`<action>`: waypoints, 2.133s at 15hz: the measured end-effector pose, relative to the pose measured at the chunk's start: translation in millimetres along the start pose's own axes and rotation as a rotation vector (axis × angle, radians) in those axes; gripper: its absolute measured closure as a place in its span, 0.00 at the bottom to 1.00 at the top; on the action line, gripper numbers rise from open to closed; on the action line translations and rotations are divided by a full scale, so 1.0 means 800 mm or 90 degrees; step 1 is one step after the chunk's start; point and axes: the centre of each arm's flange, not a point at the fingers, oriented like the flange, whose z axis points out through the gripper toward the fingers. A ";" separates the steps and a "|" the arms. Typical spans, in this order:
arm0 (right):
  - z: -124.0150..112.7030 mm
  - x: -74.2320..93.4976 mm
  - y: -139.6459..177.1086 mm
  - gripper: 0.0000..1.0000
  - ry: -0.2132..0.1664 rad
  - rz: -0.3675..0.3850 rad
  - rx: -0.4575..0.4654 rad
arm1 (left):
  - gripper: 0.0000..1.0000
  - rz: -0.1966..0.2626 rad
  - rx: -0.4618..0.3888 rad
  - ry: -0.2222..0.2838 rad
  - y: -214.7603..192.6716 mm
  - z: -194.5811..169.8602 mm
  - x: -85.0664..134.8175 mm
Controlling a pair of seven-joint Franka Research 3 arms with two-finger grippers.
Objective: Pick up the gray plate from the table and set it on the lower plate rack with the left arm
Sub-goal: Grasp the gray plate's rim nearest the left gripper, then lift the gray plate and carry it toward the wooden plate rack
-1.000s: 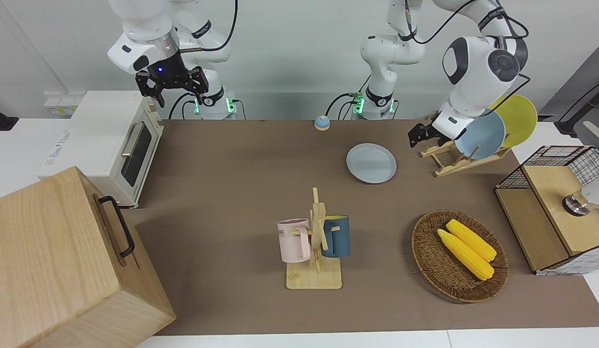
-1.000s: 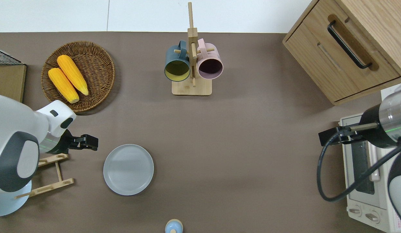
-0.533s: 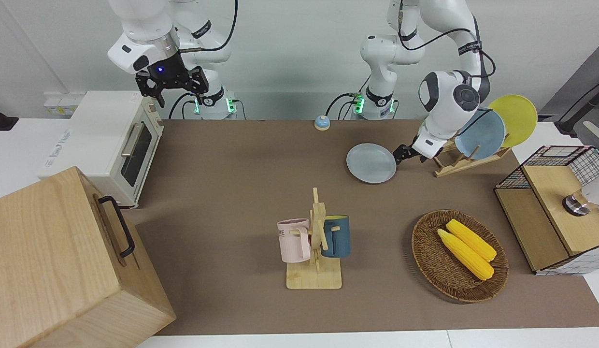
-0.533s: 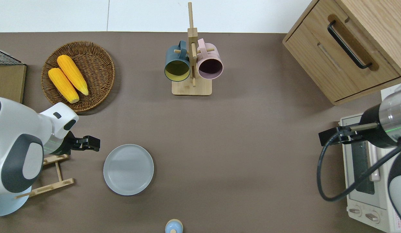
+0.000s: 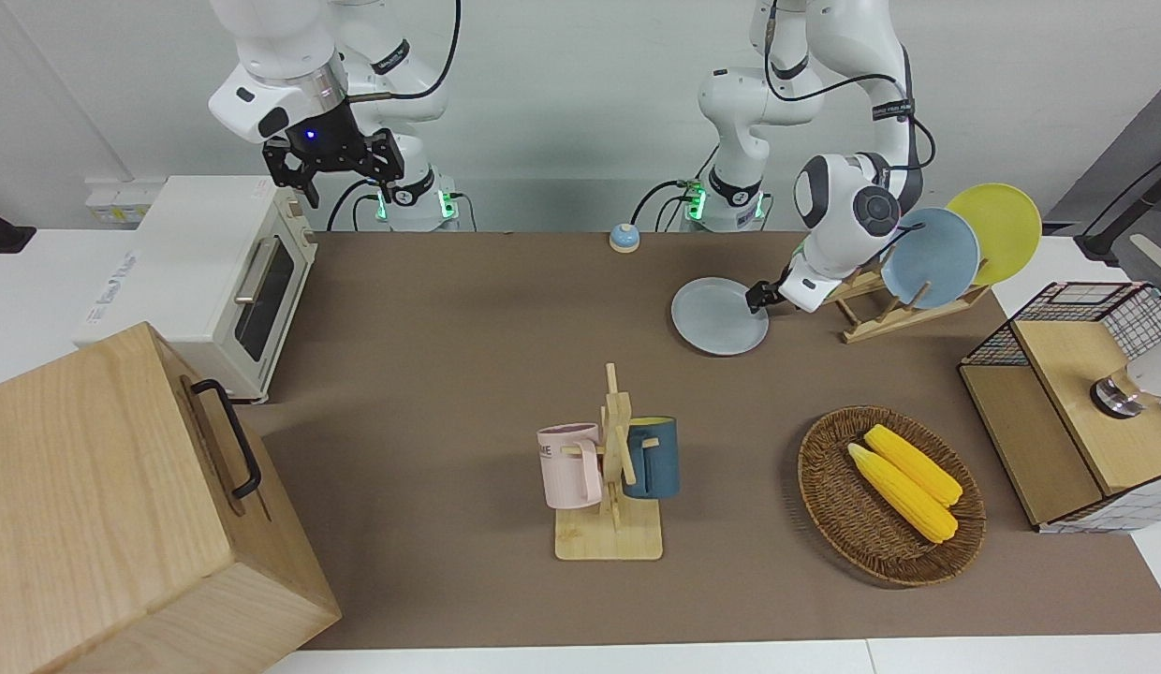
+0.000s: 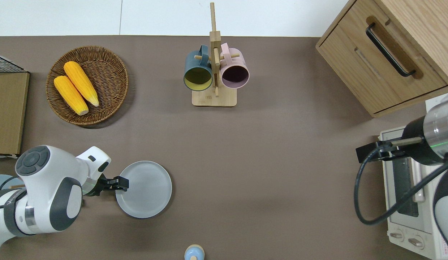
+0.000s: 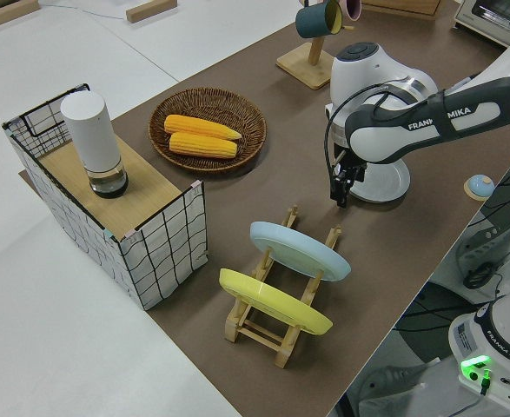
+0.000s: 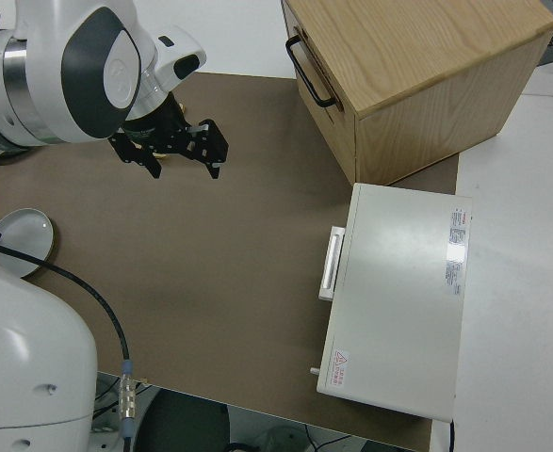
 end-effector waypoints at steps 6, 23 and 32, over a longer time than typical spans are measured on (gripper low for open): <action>0.000 0.000 0.000 0.01 0.000 0.000 0.000 | 0.70 -0.025 -0.006 0.002 0.000 0.005 0.003; 0.000 0.000 0.000 0.01 0.000 0.000 0.000 | 0.97 -0.049 0.030 0.040 -0.028 -0.113 0.034; 0.000 0.000 0.000 0.01 0.000 0.000 0.000 | 0.97 -0.137 0.316 -0.027 -0.068 -0.210 0.005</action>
